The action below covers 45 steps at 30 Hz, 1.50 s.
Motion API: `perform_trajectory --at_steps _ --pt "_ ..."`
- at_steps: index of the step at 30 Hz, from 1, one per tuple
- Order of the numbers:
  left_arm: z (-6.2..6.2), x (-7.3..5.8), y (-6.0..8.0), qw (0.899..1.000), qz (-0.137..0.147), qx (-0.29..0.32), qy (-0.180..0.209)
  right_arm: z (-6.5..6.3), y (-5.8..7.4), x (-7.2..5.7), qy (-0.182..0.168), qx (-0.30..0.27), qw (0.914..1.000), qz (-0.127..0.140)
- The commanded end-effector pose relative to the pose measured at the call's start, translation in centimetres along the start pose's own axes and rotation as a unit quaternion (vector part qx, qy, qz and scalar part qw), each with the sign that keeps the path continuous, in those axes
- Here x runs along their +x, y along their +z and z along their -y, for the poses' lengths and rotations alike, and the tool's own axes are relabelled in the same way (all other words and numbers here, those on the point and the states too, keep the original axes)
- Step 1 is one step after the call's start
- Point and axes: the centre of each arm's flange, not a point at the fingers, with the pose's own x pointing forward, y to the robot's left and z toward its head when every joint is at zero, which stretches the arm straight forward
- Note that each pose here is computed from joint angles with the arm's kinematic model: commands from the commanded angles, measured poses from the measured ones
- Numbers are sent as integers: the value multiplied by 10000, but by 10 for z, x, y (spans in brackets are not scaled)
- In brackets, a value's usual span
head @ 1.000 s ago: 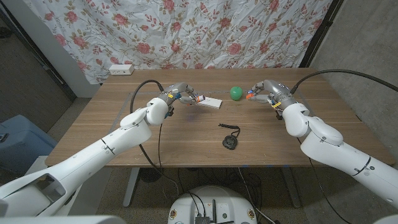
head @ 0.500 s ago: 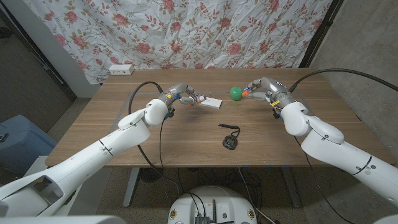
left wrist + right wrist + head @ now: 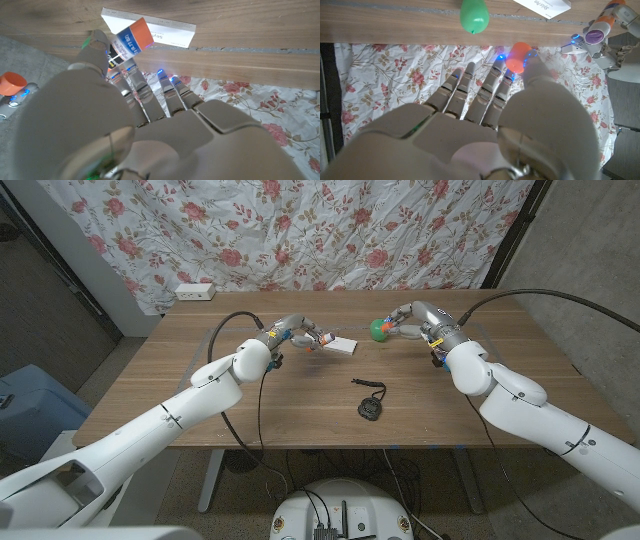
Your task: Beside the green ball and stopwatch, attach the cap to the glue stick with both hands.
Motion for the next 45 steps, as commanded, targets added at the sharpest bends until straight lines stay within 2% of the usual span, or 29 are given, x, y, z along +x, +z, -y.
perform_trajectory --at_steps 1,21,31,45 --pt "1 7 4 9998 170 -44 -32 -3 9 11 52 166 9995 257" --pt "4 14 5 9997 216 -85 -20 -8 20 28 178 232 9982 526" --pt "5 18 7 9996 286 -71 -47 -14 28 32 195 158 9977 623" --pt "6 18 6 9997 248 -46 -51 -20 38 37 161 173 9975 661"
